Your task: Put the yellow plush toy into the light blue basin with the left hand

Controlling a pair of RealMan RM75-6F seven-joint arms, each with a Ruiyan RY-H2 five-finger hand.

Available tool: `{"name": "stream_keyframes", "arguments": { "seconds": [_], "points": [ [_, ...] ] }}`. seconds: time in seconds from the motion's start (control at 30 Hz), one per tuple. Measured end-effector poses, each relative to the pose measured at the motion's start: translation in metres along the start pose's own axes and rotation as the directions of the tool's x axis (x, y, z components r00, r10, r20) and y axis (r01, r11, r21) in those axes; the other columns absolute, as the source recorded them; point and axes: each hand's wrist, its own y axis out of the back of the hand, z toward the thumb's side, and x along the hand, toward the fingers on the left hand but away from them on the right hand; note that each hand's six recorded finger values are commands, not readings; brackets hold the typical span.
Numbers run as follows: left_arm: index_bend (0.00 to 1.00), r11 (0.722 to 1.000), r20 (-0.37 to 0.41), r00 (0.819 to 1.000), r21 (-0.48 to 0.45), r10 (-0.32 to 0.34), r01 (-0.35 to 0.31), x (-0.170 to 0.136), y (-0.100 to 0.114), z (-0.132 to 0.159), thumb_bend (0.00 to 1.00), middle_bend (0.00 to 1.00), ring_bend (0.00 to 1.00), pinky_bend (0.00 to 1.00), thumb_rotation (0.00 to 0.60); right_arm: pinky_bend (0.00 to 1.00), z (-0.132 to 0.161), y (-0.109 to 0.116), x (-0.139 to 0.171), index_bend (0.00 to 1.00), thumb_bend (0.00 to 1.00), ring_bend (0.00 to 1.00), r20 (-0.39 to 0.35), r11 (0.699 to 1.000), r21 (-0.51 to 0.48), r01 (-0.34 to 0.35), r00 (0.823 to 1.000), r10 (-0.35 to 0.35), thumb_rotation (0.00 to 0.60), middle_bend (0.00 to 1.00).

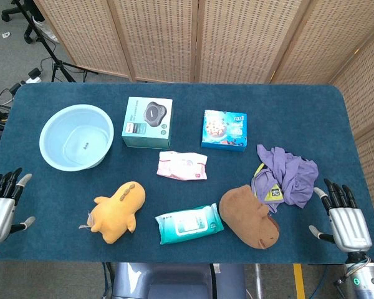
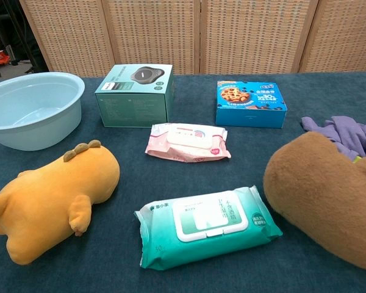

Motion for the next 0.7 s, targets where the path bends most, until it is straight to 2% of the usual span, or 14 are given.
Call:
{"name": "stream_keyframes", "arguments": {
  "seconds": [0.5,0.7],
  "points": [
    [0.12,1.000,0.006,1.000,-0.008,-0.027,0.028,-0.0028,-0.0031,0.0031,0.11,0.00,0.00,0.00,0.600,0.00,0.0029,-0.0005,0.0019,0.14,0.21,0.00,-0.010,1.000,-0.004,-0.005,1.000,0.005,0.600,0.00],
    [0.12,0.997,0.002,0.998,-0.032,-0.069,0.069,-0.0054,-0.0071,0.0049,0.11,0.00,0.00,0.00,0.600,0.00,0.0028,-0.0034,0.0019,0.14,0.21,0.00,-0.009,1.000,-0.001,-0.017,1.000,0.017,0.600,0.00]
  ]
}}
